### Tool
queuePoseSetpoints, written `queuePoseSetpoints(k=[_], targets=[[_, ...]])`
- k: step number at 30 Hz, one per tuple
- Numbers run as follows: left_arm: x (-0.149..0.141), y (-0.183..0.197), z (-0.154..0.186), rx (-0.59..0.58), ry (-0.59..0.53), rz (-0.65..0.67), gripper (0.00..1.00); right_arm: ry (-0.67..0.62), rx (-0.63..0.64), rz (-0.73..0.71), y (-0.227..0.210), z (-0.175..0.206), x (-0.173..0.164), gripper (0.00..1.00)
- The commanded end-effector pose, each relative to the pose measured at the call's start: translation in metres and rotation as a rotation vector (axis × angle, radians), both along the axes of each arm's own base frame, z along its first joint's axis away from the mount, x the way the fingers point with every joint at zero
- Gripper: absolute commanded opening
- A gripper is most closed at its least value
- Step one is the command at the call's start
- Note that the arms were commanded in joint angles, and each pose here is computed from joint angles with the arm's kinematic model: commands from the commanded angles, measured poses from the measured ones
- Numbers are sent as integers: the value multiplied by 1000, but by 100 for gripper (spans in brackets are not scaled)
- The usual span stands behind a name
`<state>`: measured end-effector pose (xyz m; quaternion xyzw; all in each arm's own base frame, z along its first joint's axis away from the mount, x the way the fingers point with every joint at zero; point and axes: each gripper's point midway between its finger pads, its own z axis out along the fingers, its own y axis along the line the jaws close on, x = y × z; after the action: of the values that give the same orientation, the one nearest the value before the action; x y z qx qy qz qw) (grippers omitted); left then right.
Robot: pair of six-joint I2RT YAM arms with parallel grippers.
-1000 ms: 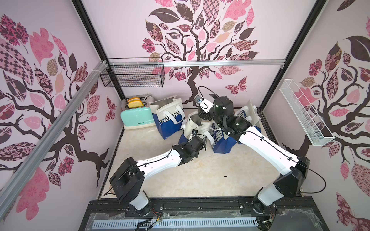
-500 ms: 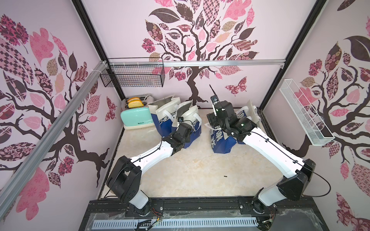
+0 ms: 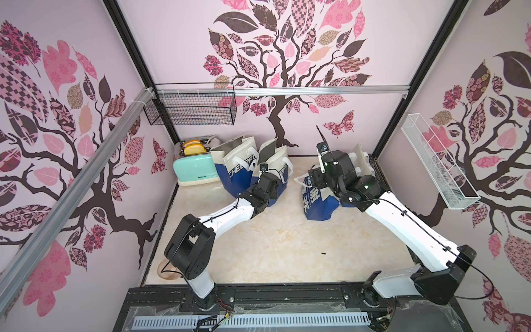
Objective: Open the takeout bag
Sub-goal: Move the takeout bag to the center of the board.
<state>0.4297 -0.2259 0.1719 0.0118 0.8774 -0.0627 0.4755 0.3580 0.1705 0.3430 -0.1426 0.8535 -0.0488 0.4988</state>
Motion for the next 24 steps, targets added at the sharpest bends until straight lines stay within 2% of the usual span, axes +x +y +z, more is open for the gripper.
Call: queuePoseSetpoints(k=[1,5,12,16,19,24], targets=[[7,-8,11,-60,-20,-45,52,51,34,22,2,0,-7,87],[-8,-8,10,-65,23,-98,57,57,72,27,5,6,-9,87],[-50,12,1,-132,50,-102,59,57,102,42,8,11,-11,87],[-78,17,-2,-156,66,-157,59,33,137,43,9,19,-11,87],[-105,2,-1,-201,63,-307,58,2,162,29,6,30,-12,86],[-167,-34,1,-216,75,-583,57,-55,175,-24,-7,49,-14,85]])
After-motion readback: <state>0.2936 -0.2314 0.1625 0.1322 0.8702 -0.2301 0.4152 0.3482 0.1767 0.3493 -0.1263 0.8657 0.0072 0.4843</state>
